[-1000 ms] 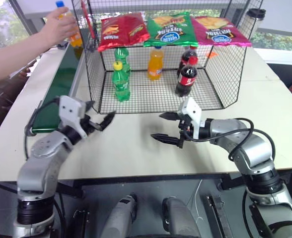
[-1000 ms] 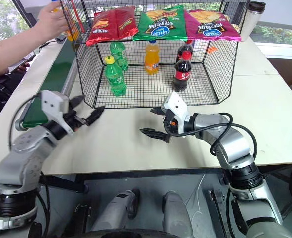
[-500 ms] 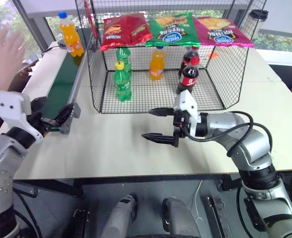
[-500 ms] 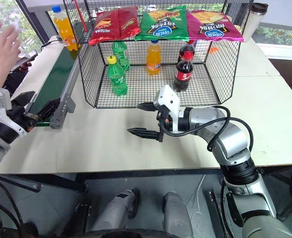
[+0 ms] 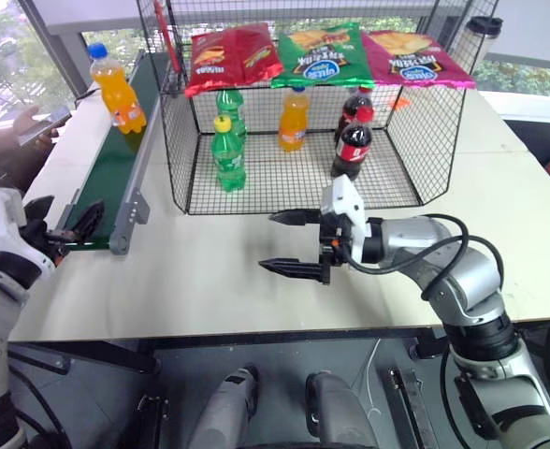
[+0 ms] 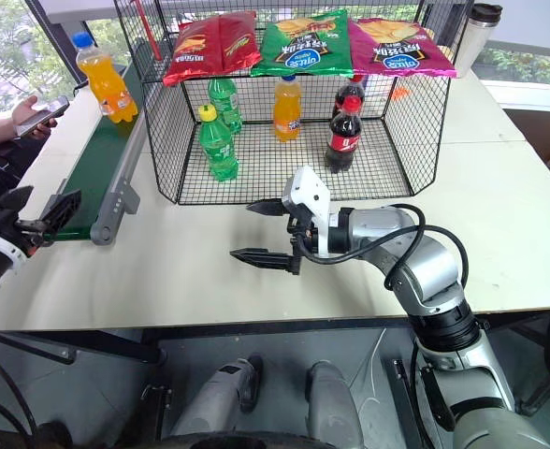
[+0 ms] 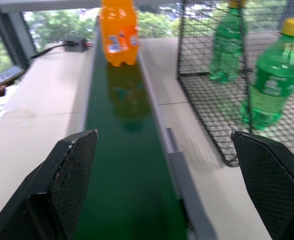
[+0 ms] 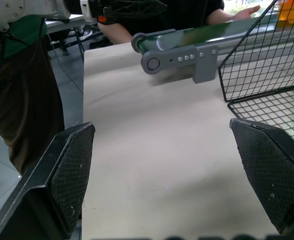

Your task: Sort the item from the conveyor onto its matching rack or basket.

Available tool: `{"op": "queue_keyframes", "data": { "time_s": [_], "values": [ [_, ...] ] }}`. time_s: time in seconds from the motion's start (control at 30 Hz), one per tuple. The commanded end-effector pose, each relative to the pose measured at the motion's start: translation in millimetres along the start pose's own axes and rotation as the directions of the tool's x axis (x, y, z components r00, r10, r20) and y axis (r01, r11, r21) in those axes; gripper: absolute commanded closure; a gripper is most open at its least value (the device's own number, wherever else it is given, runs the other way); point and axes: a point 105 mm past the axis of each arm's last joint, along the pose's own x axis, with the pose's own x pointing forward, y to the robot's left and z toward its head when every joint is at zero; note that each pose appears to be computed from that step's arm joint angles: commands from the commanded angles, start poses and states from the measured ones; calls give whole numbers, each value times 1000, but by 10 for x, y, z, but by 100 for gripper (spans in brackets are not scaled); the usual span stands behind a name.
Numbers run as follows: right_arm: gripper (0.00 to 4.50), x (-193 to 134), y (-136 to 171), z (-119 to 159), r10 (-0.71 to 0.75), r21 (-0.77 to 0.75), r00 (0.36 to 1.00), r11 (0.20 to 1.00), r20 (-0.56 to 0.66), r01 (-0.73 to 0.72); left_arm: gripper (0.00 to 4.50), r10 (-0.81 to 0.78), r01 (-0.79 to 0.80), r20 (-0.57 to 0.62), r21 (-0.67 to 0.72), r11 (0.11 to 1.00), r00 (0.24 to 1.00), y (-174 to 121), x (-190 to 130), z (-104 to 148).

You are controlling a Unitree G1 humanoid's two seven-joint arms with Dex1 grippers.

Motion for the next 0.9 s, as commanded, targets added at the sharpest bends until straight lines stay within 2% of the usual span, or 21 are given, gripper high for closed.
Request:
{"op": "queue_keyframes", "data": {
  "time_s": [0.03,0.33,0.9],
  "values": [
    [5,-8,48,104,9,-59,1000,998,22,-8,0,44,-45,47,25,999,998,93,-44,69],
    [5,-12,26,111,1,-67,1000,998,17,1,0,77,-79,48,27,997,996,134,-56,-64],
    [5,-21,-6,94,-18,-80,1000,997,5,19,0,76,-77,67,16,997,995,49,136,-66]
  ]
}}
